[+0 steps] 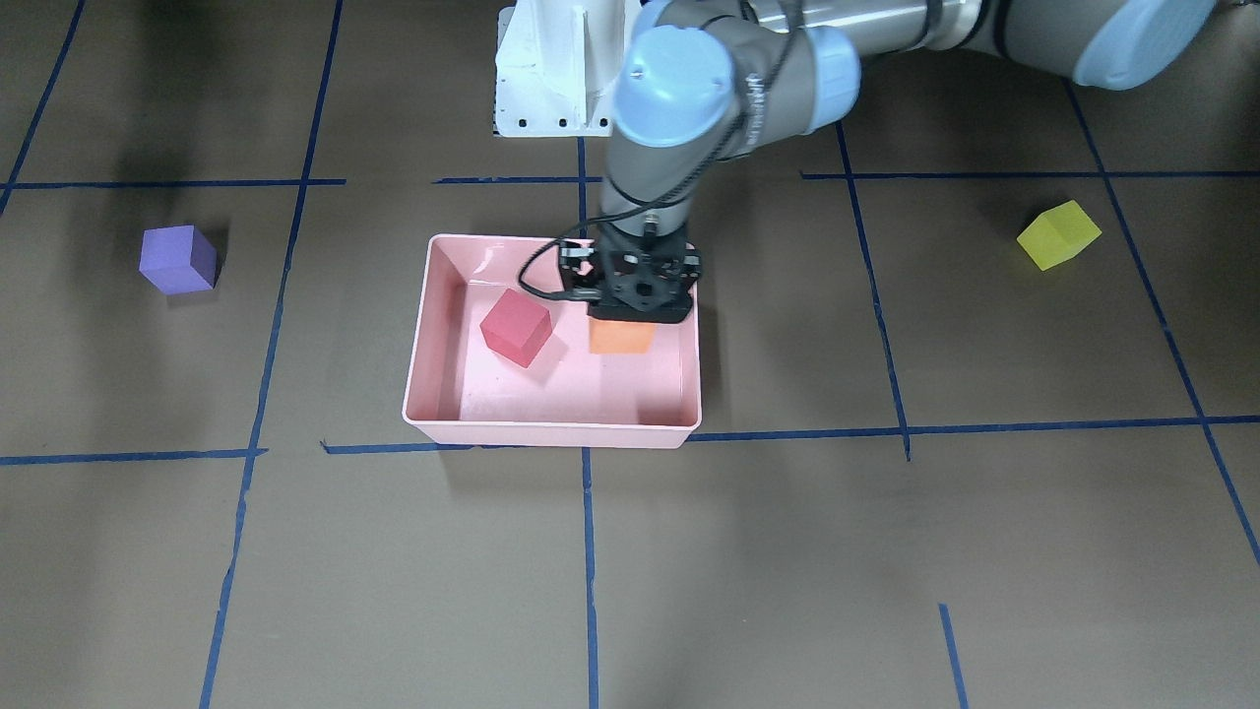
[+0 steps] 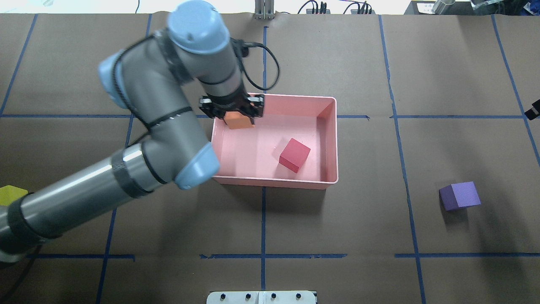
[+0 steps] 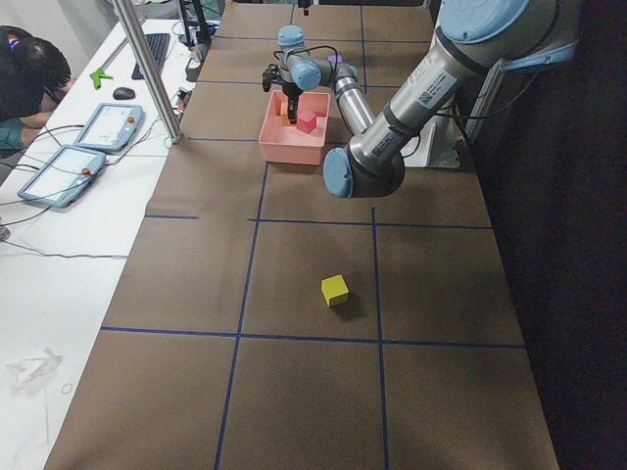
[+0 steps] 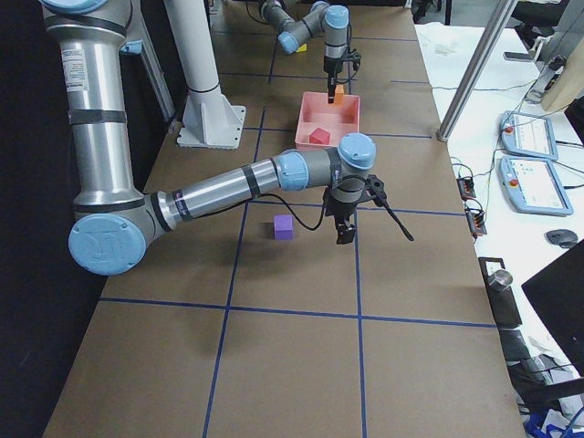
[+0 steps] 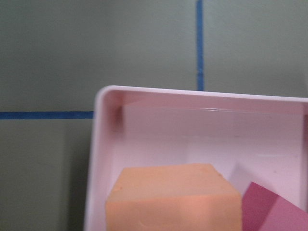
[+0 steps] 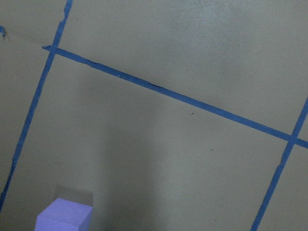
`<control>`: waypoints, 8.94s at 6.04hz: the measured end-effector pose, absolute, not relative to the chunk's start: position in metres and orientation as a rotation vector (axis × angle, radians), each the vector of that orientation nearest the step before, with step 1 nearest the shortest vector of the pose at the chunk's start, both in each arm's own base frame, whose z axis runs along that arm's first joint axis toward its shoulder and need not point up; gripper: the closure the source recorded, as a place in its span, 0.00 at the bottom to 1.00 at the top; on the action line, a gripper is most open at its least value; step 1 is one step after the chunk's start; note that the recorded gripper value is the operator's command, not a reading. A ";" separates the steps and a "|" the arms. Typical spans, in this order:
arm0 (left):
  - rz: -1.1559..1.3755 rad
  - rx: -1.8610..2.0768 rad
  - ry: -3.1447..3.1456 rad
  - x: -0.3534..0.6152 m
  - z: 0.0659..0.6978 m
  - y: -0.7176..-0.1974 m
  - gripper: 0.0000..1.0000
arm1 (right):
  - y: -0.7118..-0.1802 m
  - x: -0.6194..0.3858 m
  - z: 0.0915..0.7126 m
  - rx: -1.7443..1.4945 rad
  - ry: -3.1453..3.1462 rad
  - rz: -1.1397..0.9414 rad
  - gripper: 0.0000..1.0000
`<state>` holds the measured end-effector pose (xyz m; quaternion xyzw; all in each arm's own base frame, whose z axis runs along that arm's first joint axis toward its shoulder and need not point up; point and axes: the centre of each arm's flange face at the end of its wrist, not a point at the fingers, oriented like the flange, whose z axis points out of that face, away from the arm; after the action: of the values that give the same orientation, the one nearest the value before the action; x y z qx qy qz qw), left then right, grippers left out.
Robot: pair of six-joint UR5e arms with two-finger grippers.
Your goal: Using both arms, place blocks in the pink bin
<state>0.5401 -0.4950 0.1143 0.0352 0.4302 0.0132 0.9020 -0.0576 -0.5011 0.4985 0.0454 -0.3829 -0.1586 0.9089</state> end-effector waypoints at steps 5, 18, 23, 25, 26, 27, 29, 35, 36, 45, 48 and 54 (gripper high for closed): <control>0.039 0.107 0.881 0.553 0.109 -0.477 0.00 | -0.404 -0.183 0.498 0.127 -0.823 -0.108 0.00; 0.226 0.142 0.825 0.454 0.218 -0.537 0.00 | -0.368 -0.258 0.468 0.027 -0.869 -0.120 0.47; 0.471 0.256 0.787 0.226 0.381 -0.493 0.00 | -0.449 -0.345 0.221 -0.122 -0.850 0.186 0.45; 0.484 0.286 0.799 0.199 0.419 -0.453 0.00 | -0.477 -0.425 0.173 -0.145 -0.818 0.304 0.43; 0.491 0.294 0.814 0.190 0.435 -0.439 0.00 | -0.494 -0.464 0.166 -0.146 -0.811 0.344 0.11; 0.495 0.290 0.829 0.187 0.443 -0.431 0.00 | -0.505 -0.490 0.166 -0.131 -0.804 0.369 0.00; 0.497 0.284 0.836 0.185 0.447 -0.428 0.00 | -0.512 -0.500 0.168 -0.103 -0.797 0.364 0.00; 0.633 0.320 0.786 0.148 0.528 -0.388 0.00 | -0.539 -0.377 0.244 -0.021 -0.789 0.127 0.00; 0.646 0.357 0.791 0.146 0.547 -0.385 0.00 | -0.534 -0.357 0.258 0.004 -0.785 0.087 0.00; 0.808 0.486 0.871 0.138 0.631 -0.354 0.00 | -0.525 -0.339 0.272 0.022 -0.780 0.062 0.00; 0.830 0.444 0.874 0.149 0.646 -0.349 0.00 | -0.525 -0.338 0.276 0.018 -0.777 0.064 0.00; 0.887 0.363 0.892 0.186 0.667 -0.346 0.36 | -0.524 -0.339 0.281 0.014 -0.771 0.064 0.00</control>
<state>0.1863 -0.3464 0.6672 0.1689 0.4147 0.4126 0.7933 -0.3389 -0.5242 0.2807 0.0067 -0.3761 0.0313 0.9260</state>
